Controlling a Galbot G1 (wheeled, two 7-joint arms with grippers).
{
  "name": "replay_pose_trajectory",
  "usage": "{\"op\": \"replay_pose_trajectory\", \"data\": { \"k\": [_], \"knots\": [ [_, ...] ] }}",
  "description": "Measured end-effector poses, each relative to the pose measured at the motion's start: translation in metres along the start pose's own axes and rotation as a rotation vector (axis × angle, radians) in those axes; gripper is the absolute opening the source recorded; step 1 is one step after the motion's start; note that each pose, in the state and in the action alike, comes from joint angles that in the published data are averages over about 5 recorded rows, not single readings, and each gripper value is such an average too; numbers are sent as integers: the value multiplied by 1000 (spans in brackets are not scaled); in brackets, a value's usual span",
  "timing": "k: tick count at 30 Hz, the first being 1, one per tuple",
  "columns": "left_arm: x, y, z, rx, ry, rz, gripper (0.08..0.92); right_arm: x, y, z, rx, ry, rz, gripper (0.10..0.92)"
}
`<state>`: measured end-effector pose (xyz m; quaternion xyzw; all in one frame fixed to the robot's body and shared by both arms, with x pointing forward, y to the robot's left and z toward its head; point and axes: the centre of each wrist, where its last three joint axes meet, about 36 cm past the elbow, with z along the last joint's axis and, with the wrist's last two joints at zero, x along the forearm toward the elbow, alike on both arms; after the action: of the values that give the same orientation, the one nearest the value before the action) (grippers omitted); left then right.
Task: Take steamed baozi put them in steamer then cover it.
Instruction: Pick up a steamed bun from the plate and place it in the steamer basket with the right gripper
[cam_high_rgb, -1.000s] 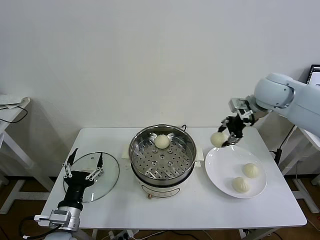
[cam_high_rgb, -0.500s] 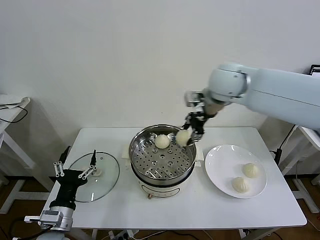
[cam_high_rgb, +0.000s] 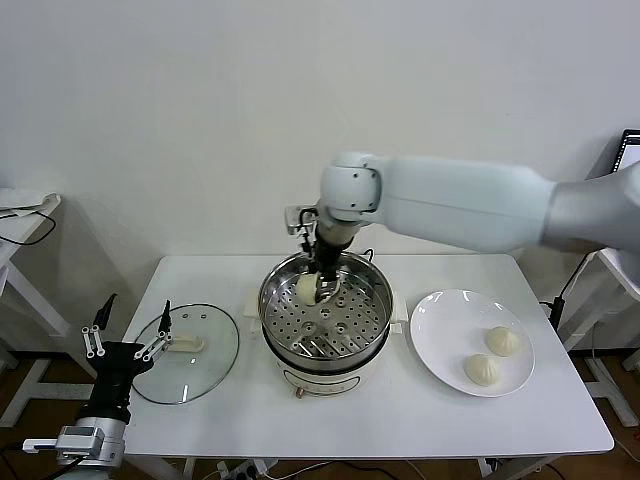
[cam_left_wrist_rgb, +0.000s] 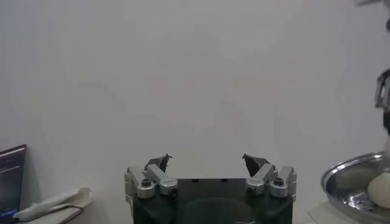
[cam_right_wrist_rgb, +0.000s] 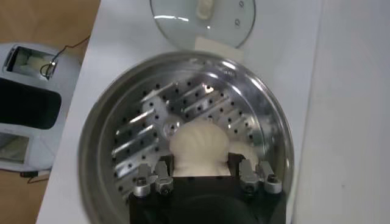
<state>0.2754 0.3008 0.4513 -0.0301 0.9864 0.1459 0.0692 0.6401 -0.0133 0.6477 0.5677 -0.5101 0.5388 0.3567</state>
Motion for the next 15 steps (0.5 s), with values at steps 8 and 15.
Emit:
{"op": "replay_pose_trajectory", "data": {
  "k": [8,15],
  "knots": [
    [-2,2,4,-1,6,-5,823,-37,-7,-20,1,4,-24,594],
    [-3,3,7,-3,13,-4,823,-52,-11,-28,4,10,-28,655]
  ]
}}
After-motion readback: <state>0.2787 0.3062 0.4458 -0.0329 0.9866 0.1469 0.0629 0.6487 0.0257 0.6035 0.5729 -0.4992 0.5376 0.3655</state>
